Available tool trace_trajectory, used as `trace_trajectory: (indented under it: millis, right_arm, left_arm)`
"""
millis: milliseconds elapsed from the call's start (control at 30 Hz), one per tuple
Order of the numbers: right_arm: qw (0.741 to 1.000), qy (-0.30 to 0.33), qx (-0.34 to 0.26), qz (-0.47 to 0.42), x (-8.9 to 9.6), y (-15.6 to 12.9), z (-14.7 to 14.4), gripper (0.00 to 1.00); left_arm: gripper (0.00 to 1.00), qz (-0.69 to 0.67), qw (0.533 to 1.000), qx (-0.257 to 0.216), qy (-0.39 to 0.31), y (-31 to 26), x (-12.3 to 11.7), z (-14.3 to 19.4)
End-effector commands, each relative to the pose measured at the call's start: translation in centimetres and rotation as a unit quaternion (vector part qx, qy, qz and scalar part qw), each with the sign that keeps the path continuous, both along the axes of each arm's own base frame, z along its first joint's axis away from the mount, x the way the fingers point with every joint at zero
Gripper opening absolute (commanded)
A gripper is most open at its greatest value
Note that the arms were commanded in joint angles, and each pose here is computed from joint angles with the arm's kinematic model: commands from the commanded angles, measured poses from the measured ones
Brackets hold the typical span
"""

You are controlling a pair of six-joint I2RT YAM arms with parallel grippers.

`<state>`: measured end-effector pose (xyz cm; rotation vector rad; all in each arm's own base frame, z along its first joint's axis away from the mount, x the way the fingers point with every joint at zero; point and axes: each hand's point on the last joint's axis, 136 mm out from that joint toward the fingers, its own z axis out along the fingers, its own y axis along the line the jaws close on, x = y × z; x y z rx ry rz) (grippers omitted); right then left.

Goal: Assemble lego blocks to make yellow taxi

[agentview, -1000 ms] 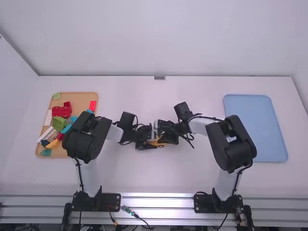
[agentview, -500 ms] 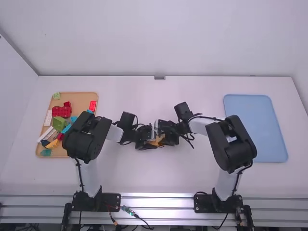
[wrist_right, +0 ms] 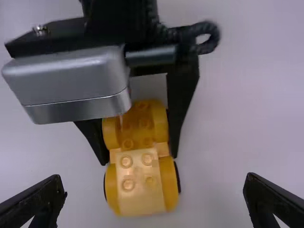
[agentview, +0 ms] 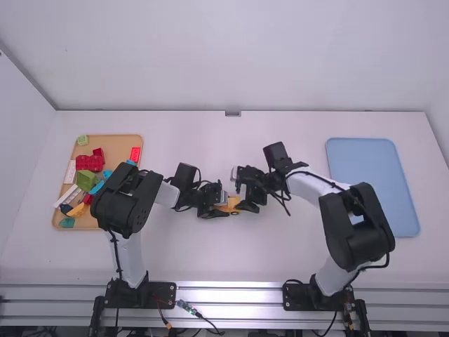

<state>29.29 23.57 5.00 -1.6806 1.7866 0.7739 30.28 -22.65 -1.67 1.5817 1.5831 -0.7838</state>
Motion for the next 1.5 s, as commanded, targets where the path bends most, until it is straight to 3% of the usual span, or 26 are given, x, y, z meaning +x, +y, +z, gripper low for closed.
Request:
trace_trajectory:
  millis: [0, 33, 100, 533, 900, 1467]
  right_arm:
    - [0.999, 0.000, 0.038, 0.007, -0.1, -0.1, 1.5, 0.98]
    - [0.999, -0.001, 0.041, 0.009, -0.1, -0.1, 1.5, 0.91]
    - [0.998, -0.005, 0.059, 0.018, -0.3, -0.6, 1.6, 0.01]
    - [0.992, -0.009, 0.125, 0.028, -2.0, -0.4, -1.3, 0.00]
    - [0.994, 0.000, 0.104, 0.016, -1.6, 1.2, -3.1, 0.00]
    - [0.997, 0.059, 0.044, -0.004, -2.0, 0.3, -7.5, 0.00]
  left_arm:
    - [0.32, 0.006, 1.000, 0.017, 0.011, 0.5, -0.5, -1.3]
    - [0.32, 0.005, 1.000, 0.017, 0.011, 0.5, -0.5, -1.3]
    - [0.31, 0.005, 1.000, 0.017, 0.010, 0.5, -0.5, -1.3]
    - [0.29, 0.005, 1.000, 0.017, 0.009, 0.5, -0.4, -1.2]
    - [0.27, 0.005, 1.000, 0.017, 0.010, 0.5, -0.5, -1.3]
    - [0.22, 0.005, 1.000, 0.017, 0.010, 0.5, -0.5, -1.3]
